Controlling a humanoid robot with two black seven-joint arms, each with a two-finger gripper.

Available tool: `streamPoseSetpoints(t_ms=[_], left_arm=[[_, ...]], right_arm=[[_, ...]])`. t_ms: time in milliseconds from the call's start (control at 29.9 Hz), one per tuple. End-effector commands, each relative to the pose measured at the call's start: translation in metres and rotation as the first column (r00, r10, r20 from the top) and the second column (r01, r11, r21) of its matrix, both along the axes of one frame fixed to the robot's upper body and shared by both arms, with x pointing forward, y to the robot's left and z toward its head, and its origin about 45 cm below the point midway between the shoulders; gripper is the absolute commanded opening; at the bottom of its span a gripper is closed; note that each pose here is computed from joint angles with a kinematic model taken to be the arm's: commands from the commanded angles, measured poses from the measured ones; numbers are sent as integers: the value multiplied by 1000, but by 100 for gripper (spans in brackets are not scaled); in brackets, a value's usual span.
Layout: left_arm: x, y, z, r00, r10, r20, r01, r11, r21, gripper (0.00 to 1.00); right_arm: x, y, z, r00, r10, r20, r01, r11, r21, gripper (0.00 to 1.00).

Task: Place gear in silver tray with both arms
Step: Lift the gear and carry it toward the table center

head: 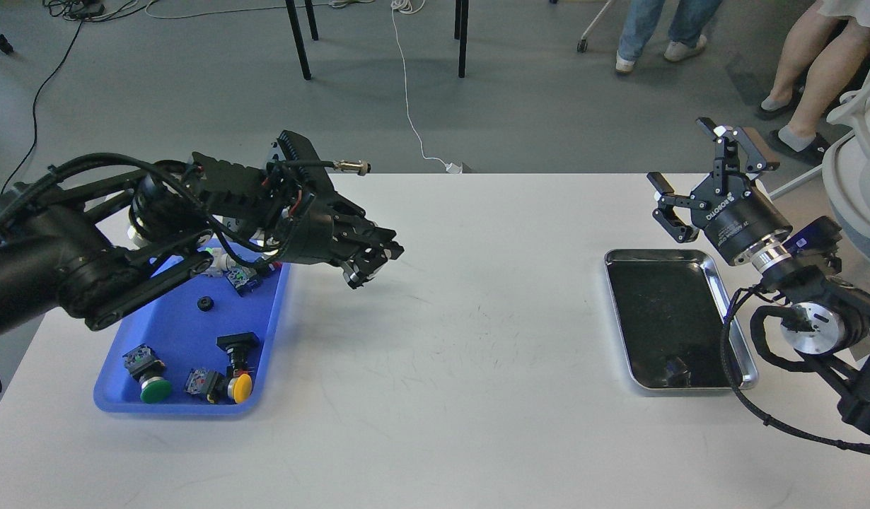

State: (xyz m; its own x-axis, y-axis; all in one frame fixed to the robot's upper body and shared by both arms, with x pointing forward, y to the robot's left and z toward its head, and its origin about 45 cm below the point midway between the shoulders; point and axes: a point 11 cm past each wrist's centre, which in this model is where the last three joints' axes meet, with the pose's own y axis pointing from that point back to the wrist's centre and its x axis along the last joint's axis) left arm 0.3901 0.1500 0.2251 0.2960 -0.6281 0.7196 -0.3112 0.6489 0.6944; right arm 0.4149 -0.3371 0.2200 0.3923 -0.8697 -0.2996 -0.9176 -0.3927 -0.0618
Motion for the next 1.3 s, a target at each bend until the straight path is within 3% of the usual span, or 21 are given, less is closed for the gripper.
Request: streamPoseSetpoints(t_ms=[0,501,1269], left_arm=[[1,-26,-10,999,-27,-18,27,1000,1,19],[-9,-113,-60,991,-106,-80,113,990,87,19],[-19,-100,-86,987,-121,-109,139,974,178,20]], right_arm=[[12,10,21,998,43,36,-42,998,-46,99],[40,52,72,975,196,105,-172,965,-199,99],[39,52,67,975,205,86,-182,958,-222,99]])
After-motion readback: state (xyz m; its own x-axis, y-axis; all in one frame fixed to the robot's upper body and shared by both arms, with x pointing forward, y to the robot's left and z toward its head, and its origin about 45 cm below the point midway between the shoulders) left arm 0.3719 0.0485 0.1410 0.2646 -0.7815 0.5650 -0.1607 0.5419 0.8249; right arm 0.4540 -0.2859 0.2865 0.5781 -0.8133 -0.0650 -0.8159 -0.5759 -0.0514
